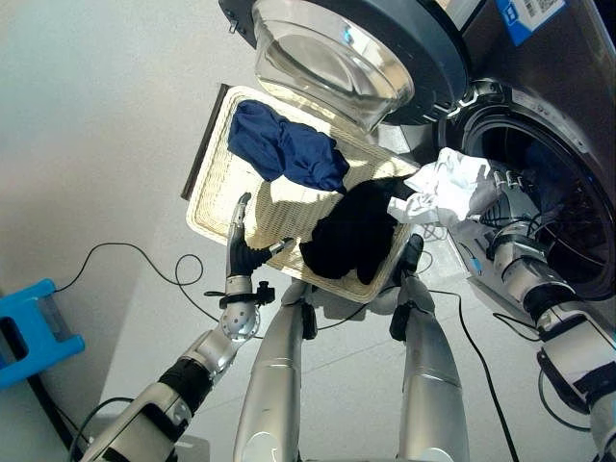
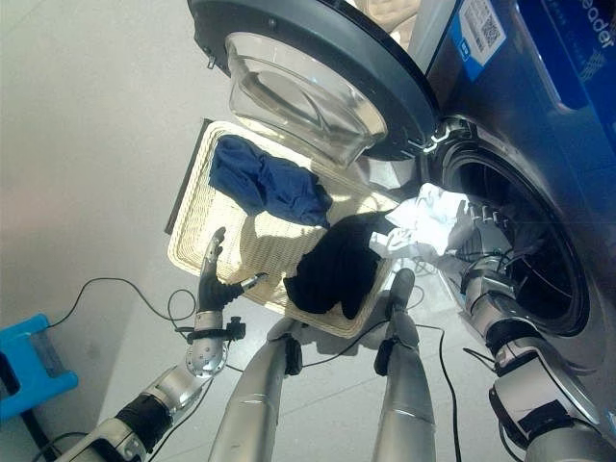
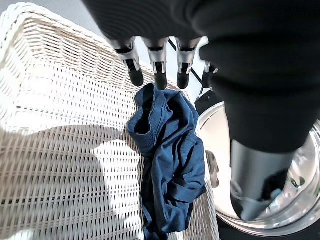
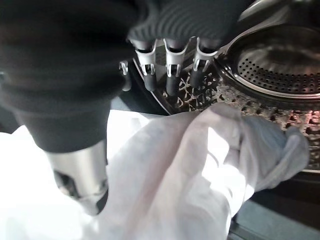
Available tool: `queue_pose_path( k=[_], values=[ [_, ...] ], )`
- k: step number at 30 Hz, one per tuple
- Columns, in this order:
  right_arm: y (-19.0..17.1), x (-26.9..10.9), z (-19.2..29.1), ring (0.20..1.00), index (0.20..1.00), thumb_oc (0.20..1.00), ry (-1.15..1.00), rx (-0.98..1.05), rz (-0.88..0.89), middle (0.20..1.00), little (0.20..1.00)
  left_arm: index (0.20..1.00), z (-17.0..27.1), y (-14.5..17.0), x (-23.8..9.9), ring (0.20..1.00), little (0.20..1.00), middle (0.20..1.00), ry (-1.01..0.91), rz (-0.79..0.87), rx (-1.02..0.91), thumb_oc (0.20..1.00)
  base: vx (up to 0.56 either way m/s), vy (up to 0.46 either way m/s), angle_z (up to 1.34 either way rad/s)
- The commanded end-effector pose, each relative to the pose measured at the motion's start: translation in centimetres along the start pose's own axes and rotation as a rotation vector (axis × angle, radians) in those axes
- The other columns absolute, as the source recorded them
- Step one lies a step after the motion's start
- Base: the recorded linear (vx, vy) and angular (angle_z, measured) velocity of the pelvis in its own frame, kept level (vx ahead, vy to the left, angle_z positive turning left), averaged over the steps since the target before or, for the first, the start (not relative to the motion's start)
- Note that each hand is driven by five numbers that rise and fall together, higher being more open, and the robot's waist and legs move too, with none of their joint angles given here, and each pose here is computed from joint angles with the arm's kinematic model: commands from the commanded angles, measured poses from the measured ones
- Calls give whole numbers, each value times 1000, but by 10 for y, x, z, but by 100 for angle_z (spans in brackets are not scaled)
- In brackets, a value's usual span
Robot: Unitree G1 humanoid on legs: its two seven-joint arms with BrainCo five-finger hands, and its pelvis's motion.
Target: Put the clothes into the washing machine.
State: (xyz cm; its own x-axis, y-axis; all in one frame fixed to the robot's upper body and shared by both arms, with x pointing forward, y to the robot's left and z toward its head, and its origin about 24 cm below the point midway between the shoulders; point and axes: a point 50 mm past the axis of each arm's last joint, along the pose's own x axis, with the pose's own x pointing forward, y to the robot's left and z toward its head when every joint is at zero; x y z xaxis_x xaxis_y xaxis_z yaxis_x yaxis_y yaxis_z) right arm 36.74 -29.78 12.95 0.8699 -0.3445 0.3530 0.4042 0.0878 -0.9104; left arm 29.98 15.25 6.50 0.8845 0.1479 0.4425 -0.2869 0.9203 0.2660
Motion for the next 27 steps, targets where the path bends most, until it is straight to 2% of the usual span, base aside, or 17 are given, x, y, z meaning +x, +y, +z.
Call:
queue_pose_path(
  k=[1,15,20,25,26,27],
  values=[
    [-12,7,-16,1000,1000,1000,21,-114,6,1000,1000,1000,10,-13,-5,1000,1000,1000,-57,-3,-55,1000,0,0,0],
    [-28,29,-19,1000,1000,1000,315,-195,254,1000,1000,1000,57,-15,19,1000,1000,1000,-196,140,-340,1000,-31,-27,5],
    [-34,26,-36,1000,1000,1000,453,-297,360,1000,1000,1000,70,-12,21,1000,1000,1000,-233,171,-426,1000,-17,-9,7],
    [-45,22,-56,1000,1000,1000,544,-520,421,1000,1000,1000,77,-8,22,1000,1000,1000,-259,167,-460,1000,-9,-11,6],
    [-48,22,-60,445,445,445,552,-599,422,445,445,1000,78,-7,23,1000,1000,1000,-261,163,-462,1000,0,0,0],
    [-49,22,-61,200,200,200,556,-612,421,200,200,1000,78,-6,23,1000,1000,1000,-261,163,-462,1000,0,0,0]
  ],
)
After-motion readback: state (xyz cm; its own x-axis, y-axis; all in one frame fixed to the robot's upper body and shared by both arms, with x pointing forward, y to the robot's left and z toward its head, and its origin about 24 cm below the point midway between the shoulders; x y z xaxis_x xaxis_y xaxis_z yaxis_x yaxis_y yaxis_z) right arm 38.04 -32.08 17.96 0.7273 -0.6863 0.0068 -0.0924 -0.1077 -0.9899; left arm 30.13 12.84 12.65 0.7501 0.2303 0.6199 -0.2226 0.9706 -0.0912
